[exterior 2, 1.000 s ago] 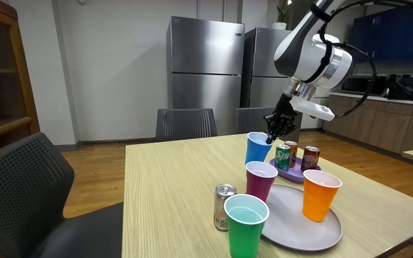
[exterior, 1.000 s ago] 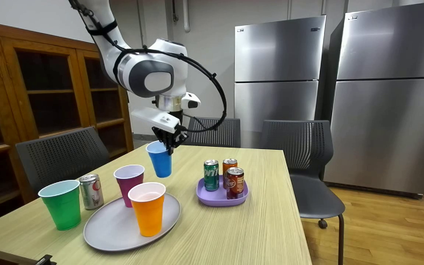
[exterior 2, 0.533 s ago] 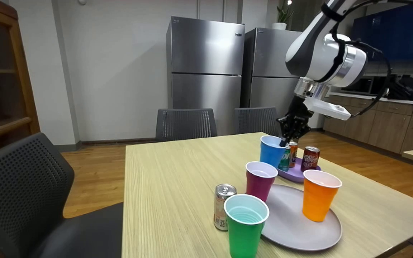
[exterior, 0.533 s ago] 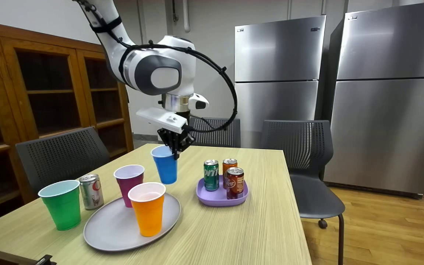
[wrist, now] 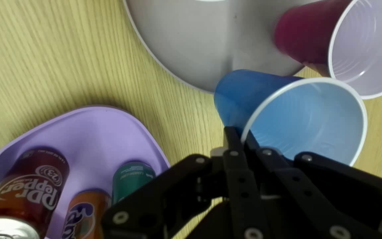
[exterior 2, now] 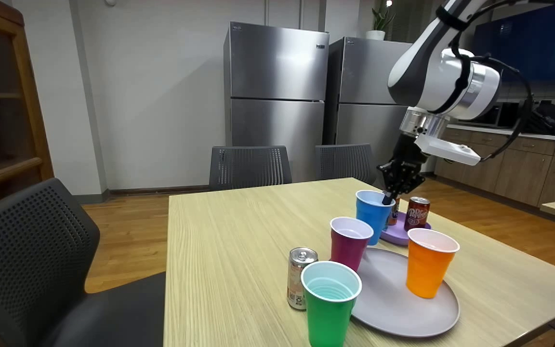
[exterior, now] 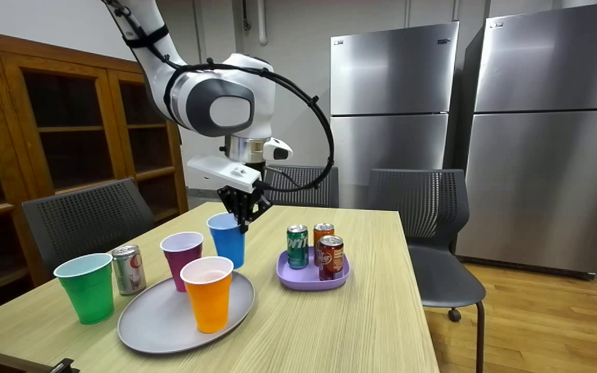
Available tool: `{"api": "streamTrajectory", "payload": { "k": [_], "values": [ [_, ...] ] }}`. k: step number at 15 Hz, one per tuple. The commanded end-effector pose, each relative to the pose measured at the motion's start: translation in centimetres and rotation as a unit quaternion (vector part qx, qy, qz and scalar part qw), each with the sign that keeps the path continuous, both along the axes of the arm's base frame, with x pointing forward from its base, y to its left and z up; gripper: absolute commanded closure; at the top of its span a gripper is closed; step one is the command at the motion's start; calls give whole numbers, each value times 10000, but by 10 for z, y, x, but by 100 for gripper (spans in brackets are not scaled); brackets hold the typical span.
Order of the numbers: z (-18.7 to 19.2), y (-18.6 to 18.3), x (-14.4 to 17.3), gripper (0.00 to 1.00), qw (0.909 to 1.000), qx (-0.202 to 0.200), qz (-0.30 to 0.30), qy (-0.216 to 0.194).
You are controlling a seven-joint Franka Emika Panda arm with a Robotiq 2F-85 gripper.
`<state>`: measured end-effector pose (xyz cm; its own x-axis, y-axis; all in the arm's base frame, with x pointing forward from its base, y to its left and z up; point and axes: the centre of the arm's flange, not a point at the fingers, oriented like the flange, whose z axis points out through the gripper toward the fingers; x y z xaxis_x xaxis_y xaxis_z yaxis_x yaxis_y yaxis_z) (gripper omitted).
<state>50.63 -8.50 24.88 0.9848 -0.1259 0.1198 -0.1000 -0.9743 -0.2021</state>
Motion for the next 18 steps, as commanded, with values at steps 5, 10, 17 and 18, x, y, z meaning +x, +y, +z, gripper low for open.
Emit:
{"api": "streamTrajectory", "payload": {
  "k": [5,10,17,18],
  "values": [
    [3,6,-24,99,9995,69,113,288],
    [-4,2,-30,99,9993,71,54,371],
    [-9,0,-33,99,9991,84,27,422],
    [-10,-1,-33,99,9990,86,21,427]
  ]
}}
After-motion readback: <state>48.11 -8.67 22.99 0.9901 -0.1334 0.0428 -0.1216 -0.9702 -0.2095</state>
